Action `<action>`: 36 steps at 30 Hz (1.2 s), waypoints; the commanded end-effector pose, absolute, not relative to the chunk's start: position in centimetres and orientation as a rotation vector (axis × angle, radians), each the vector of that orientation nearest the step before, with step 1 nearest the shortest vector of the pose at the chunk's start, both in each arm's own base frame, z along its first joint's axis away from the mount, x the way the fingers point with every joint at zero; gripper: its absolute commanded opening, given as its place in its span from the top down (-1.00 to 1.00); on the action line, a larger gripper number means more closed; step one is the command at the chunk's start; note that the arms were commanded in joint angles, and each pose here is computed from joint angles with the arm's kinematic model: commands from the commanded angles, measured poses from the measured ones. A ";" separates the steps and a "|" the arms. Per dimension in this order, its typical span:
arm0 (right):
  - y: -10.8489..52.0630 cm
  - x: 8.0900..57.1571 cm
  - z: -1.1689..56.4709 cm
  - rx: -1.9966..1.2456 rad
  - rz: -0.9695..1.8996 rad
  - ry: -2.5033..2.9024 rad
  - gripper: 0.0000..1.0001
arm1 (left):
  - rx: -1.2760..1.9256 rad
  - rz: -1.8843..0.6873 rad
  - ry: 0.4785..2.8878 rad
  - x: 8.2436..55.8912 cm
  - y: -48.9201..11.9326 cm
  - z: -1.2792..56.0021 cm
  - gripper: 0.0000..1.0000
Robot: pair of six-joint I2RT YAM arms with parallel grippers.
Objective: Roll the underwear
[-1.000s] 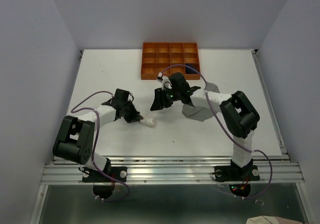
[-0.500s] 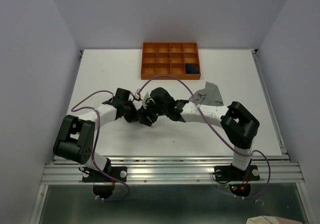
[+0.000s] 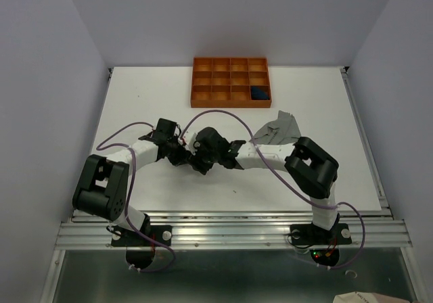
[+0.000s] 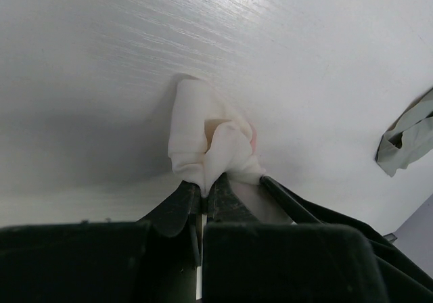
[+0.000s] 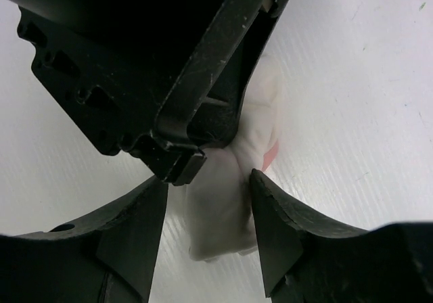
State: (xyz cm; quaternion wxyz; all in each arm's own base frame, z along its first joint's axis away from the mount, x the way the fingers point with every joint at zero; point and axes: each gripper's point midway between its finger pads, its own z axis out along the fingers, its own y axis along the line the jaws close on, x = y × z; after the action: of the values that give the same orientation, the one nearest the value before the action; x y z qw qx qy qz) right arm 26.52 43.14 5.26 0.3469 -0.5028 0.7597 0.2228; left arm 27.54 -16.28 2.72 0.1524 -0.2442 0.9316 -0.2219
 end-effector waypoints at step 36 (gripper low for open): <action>39.9 27.8 -1.8 -1.324 0.066 2.023 0.80 | -0.691 -0.571 2.785 25.1 -15.7 1.6 0.23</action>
State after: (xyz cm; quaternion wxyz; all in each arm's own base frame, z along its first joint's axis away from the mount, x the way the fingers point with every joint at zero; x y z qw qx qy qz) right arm 28.30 42.91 3.33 0.4003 -0.5006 0.7619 0.0932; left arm 27.61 -16.17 2.70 0.1469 -0.2502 0.9301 -0.2254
